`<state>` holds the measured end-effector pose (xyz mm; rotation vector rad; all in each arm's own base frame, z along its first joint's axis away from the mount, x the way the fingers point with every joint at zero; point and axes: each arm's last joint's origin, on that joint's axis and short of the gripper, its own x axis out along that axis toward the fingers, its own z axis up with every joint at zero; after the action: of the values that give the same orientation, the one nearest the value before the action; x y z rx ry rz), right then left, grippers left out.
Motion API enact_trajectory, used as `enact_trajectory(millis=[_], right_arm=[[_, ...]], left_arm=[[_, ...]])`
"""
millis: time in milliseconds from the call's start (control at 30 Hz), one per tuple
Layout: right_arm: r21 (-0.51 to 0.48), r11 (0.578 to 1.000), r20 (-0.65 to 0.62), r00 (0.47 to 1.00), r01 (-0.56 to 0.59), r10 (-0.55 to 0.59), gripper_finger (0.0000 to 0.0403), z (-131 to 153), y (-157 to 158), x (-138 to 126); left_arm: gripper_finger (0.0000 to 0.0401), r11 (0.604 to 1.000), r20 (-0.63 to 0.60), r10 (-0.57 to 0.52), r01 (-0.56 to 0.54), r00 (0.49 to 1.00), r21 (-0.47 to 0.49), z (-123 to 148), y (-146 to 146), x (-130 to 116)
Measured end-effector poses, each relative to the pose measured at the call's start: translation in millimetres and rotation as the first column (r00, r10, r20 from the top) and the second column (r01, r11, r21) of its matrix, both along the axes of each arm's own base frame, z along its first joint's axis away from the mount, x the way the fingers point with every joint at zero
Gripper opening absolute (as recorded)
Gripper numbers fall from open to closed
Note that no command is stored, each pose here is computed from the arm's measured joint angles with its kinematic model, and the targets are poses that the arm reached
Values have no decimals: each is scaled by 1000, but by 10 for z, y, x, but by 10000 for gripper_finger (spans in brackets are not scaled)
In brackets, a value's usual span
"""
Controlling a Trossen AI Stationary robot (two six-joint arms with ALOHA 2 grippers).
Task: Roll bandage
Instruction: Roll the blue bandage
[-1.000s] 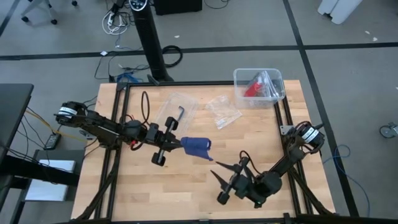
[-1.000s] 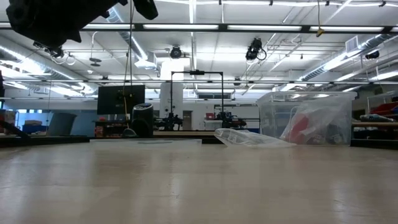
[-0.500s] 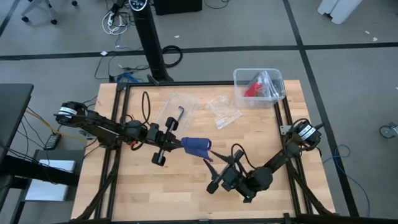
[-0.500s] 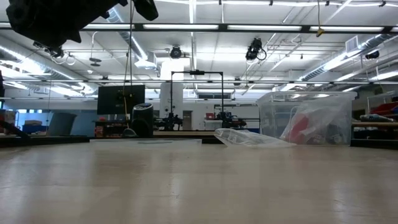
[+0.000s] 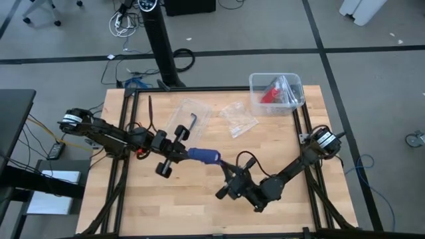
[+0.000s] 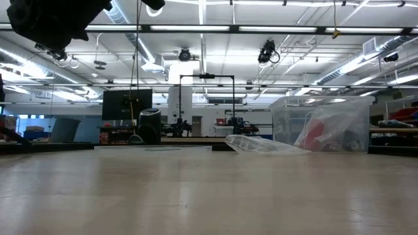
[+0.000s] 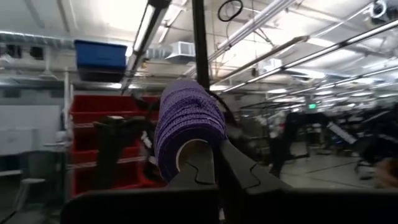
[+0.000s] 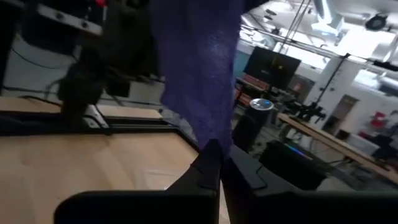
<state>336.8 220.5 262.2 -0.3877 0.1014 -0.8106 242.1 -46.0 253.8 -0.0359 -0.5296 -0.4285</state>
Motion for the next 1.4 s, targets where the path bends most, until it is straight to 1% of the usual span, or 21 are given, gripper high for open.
enact_trajectory(millis=[233,533,667,833,900,1033,1133,1300,1400], right_arm=[[-74,997,-74,996,38,-43,2,5,-123,75],[-106,994,-94,995,32,-43,2,30,-158,90],[-120,992,-108,993,30,-43,1,46,-154,80],[-154,988,-151,988,21,-45,2,25,-131,78],[-172,985,-173,984,19,-49,2,9,-129,86],[-200,980,-209,977,10,-52,2,-20,-119,96],[-211,978,-220,974,5,-52,2,-27,-116,99],[-220,975,-227,973,-3,-48,1,-27,-114,100],[-220,975,-226,973,-4,-47,8,-26,-110,97]], left_arm=[[1,997,-37,-78,77,996,-25,-15,-23,0],[1,990,-69,-142,141,987,-15,-43,-139,-13],[1,990,-93,-143,143,985,-7,-66,-155,-5],[1,996,-147,-87,88,985,-5,-117,-150,26],[1,996,-155,-84,84,984,-6,-123,-149,29],[1,994,-167,-107,108,980,-3,-134,-187,23],[1,992,-201,-127,129,971,-1,-163,-227,23],[1,989,-237,-146,151,961,2,-196,-285,18],[1,988,-262,-145,152,954,7,-221,-300,21]])
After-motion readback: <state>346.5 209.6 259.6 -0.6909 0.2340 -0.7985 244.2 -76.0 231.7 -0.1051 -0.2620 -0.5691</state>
